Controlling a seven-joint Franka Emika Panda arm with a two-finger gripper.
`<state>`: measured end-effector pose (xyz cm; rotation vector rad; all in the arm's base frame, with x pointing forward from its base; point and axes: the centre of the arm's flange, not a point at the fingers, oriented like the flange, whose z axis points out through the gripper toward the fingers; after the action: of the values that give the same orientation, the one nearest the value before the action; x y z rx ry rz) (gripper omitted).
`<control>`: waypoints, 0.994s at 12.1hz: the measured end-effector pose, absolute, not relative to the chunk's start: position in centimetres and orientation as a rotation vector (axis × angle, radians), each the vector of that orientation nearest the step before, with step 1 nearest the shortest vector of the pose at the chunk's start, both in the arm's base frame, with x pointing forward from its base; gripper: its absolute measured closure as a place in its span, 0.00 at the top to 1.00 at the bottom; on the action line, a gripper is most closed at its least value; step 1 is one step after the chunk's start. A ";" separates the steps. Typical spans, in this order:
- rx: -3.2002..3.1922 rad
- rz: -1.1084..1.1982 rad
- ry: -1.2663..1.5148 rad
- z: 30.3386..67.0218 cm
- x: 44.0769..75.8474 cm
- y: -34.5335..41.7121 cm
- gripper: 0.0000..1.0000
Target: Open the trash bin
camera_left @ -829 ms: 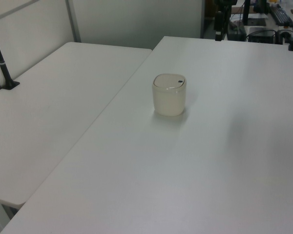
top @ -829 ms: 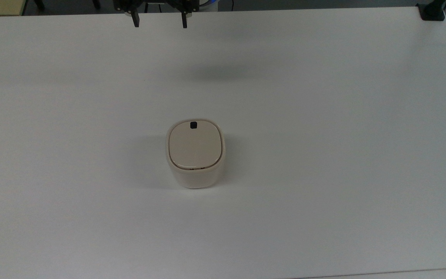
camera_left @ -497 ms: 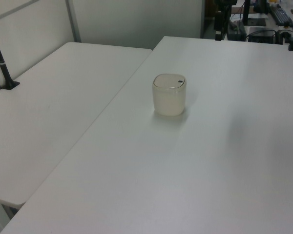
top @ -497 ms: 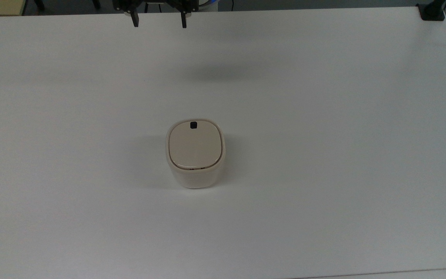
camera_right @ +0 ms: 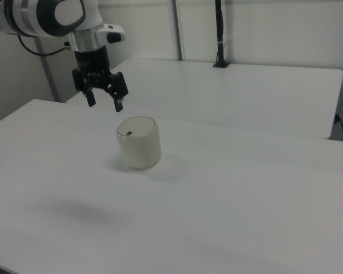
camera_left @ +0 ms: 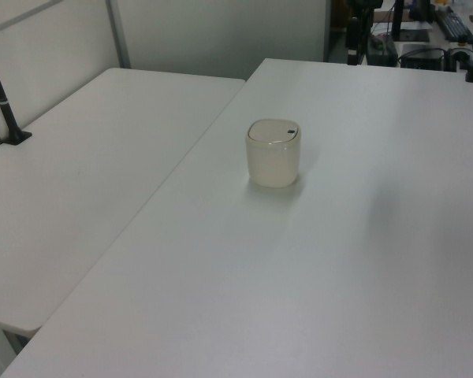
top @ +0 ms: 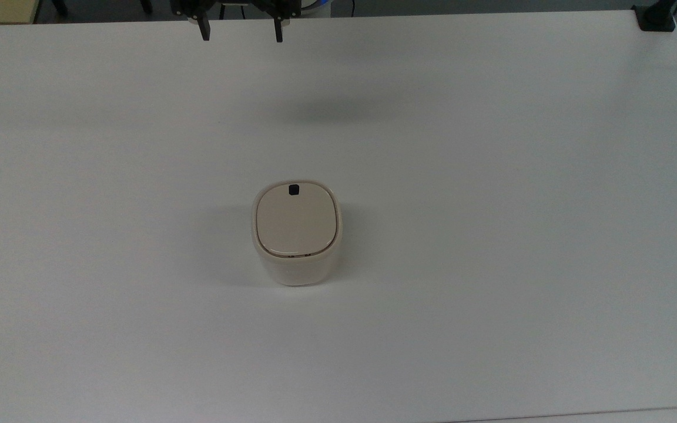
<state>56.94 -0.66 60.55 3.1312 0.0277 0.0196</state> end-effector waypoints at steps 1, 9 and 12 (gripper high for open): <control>3.131 0.020 0.028 60.6 56.9 -0.7 1.00; 3.131 0.020 0.041 59.9 57.5 -0.6 0.01; 3.127 0.086 0.070 58.9 58.9 -0.4 0.01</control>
<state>58.91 -0.44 58.92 3.1271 0.0700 0.0860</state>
